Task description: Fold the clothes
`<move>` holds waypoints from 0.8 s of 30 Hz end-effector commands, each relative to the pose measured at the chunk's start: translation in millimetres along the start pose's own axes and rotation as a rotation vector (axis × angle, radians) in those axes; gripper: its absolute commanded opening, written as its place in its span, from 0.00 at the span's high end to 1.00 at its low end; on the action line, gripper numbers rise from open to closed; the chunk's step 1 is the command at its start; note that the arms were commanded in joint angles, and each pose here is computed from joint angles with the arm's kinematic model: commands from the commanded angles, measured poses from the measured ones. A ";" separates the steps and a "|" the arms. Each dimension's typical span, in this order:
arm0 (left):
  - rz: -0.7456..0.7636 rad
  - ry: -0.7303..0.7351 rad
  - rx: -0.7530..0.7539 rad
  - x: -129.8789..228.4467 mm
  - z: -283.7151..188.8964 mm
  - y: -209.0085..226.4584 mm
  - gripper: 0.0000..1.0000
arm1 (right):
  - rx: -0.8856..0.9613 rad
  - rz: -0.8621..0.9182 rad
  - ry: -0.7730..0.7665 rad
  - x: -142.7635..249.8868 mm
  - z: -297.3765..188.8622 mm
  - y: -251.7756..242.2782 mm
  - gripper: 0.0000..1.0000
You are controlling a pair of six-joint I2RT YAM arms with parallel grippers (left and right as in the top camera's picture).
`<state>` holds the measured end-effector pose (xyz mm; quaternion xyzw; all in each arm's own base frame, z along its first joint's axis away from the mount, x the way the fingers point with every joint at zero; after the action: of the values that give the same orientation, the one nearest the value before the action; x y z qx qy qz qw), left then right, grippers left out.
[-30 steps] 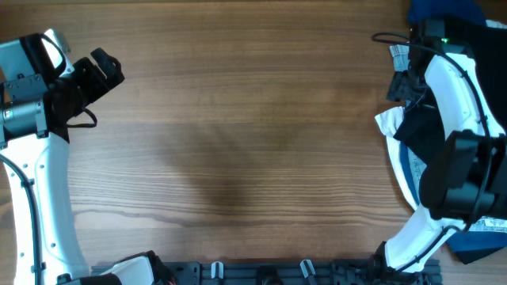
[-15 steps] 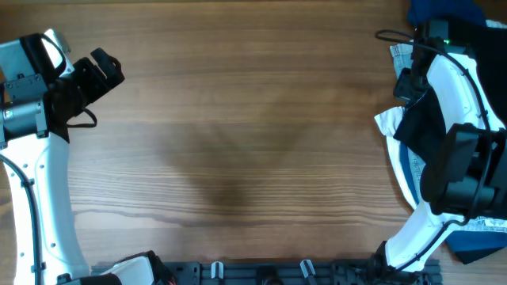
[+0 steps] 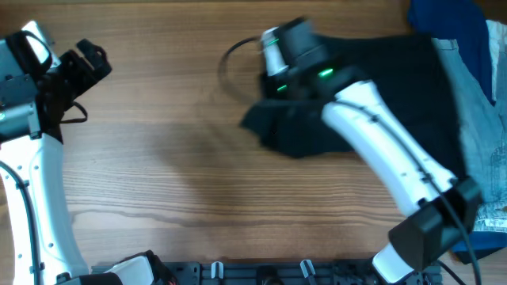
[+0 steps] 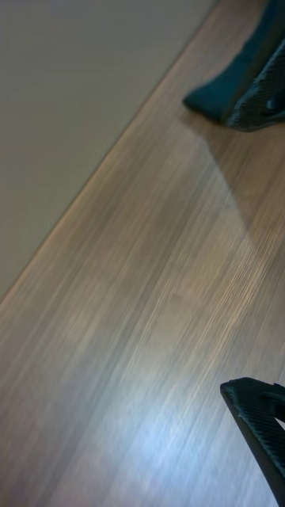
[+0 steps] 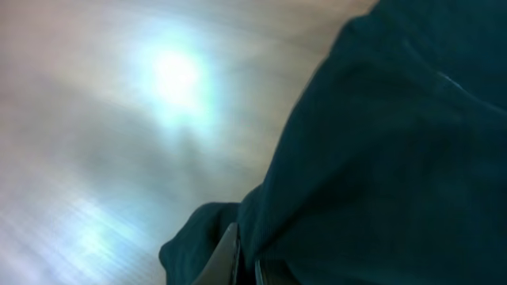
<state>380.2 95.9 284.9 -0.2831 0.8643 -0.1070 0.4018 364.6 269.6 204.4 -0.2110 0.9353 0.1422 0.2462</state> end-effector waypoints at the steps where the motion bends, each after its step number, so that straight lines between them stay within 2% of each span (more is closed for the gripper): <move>1: -0.047 -0.043 -0.050 -16.4 -7.5 23.4 0.00 | -0.181 -0.123 0.058 23.7 20.0 91.8 0.96; 5: -0.072 -0.048 -0.075 -19.3 -10.3 36.3 0.00 | -0.245 -0.219 0.086 45.4 20.2 138.4 0.95; 6: -0.072 -0.046 -0.075 -18.7 -10.2 36.3 0.00 | -0.247 -0.218 0.084 45.1 19.5 139.0 0.85; 7: -0.072 -0.043 -0.074 -18.1 -10.1 35.9 0.00 | -0.245 -0.212 0.078 42.8 17.7 136.4 0.67; 8: -0.069 -0.041 -0.071 -17.4 -9.7 34.1 0.00 | -0.241 -0.196 0.071 39.3 15.0 131.7 0.45; 11: -0.023 -0.020 -0.011 -12.0 -5.3 14.7 0.00 | -0.210 -0.087 0.004 13.8 -5.9 96.8 0.19; 13: 0.054 0.016 0.061 -2.0 2.8 -9.3 0.00 | -0.179 -0.002 -0.049 -3.7 -22.7 64.1 0.12; 17: 0.210 0.114 0.156 34.7 36.1 -64.3 0.00 | -0.004 0.209 -0.159 -27.6 -67.2 -51.9 0.00; 19: 0.264 0.161 0.206 56.7 57.2 -92.5 0.00 | 0.078 0.308 -0.170 -23.3 -81.5 -105.9 0.00; 22: 0.346 0.221 0.262 91.3 90.8 -127.1 0.00 | 0.156 0.393 -0.142 -7.0 -92.3 -157.6 0.00; 24: 0.395 0.246 0.226 110.4 118.5 -133.4 0.00 | 0.201 0.422 -0.115 6.1 -99.2 -183.7 0.00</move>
<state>449.3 -43.9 223.7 -0.0895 0.9138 -0.1760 0.3550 405.1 98.2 255.3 0.0126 0.9494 0.1305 0.2853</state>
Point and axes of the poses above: each gripper's point midway between its finger pads, its own z axis out along the fingers, its own y axis along the line the jaws close on, x = y × z, the point moved 1 cm from there along -z, back along the fingers, and after that the axes turned 2 degrees about -z, right-handed, at the moved point
